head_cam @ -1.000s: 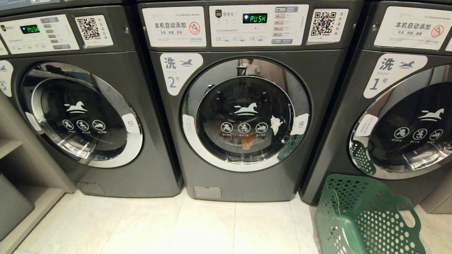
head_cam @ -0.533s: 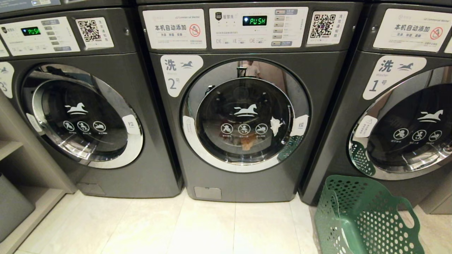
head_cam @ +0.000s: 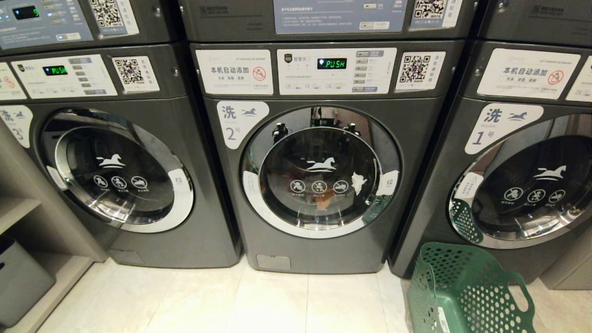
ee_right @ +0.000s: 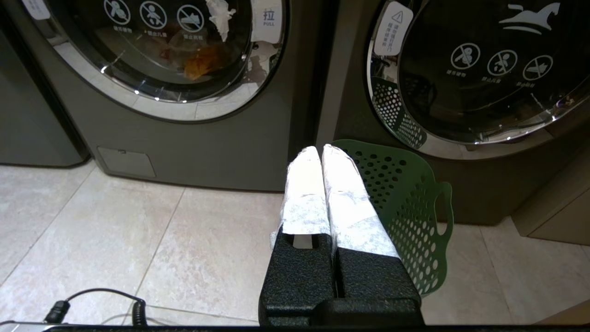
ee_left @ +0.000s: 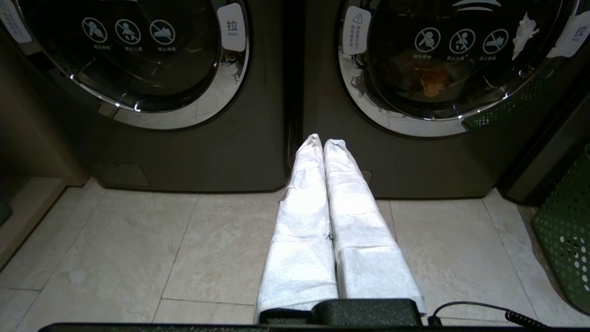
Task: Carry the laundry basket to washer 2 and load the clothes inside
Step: Press the washing machine switch
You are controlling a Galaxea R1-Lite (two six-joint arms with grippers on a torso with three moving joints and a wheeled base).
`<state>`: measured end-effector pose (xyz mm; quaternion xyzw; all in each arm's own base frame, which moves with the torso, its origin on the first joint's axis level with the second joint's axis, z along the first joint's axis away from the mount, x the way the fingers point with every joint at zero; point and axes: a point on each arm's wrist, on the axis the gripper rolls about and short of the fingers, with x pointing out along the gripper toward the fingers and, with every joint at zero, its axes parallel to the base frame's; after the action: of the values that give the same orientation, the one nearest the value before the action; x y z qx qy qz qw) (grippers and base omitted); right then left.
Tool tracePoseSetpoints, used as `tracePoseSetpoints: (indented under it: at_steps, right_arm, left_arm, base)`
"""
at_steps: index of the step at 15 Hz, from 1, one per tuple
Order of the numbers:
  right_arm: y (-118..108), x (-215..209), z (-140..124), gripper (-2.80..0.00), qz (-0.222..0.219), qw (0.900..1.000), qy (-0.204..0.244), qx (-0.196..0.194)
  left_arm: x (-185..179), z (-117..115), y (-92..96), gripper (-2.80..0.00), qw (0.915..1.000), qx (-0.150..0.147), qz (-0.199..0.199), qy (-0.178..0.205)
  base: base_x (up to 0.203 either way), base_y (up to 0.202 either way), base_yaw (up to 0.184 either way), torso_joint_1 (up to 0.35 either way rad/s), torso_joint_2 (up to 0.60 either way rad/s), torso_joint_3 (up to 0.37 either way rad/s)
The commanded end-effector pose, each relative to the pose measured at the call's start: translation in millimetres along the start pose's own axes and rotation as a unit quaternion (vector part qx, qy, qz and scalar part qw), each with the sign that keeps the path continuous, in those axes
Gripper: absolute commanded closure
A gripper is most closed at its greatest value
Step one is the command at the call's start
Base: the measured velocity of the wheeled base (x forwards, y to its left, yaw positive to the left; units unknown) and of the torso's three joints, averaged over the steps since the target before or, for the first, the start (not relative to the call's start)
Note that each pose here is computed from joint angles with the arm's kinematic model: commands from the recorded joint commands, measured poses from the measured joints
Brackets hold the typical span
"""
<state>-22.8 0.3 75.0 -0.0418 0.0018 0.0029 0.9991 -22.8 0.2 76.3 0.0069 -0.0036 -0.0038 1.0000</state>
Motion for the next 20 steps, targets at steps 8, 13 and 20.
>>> tracePoseSetpoints:
  at_steps: [8,13,20]
  right_arm:
    - [0.0,0.2,-0.2,0.0,0.0,1.0,0.001,0.0]
    - [0.0,0.1,0.0,0.0,0.0,1.0,0.001,0.0]
    - [0.1,0.1,0.3,0.0,0.002,1.0,-0.001,0.001]
  left_arm:
    - [-0.1,0.0,0.0,0.0,1.0,-0.001,0.0,-0.001]
    - [-0.1,0.0,0.0,0.0,1.0,0.001,0.0,-0.001]
    - [-0.2,0.1,0.0,0.0,1.0,0.001,0.001,-0.002]
  base:
    - [0.0,0.0,0.0,0.159,-0.47,-0.312]
    - [0.0,0.0,0.0,0.198,-0.5,-0.307]
    - [0.0,0.0,0.0,0.049,-0.11,-0.137]
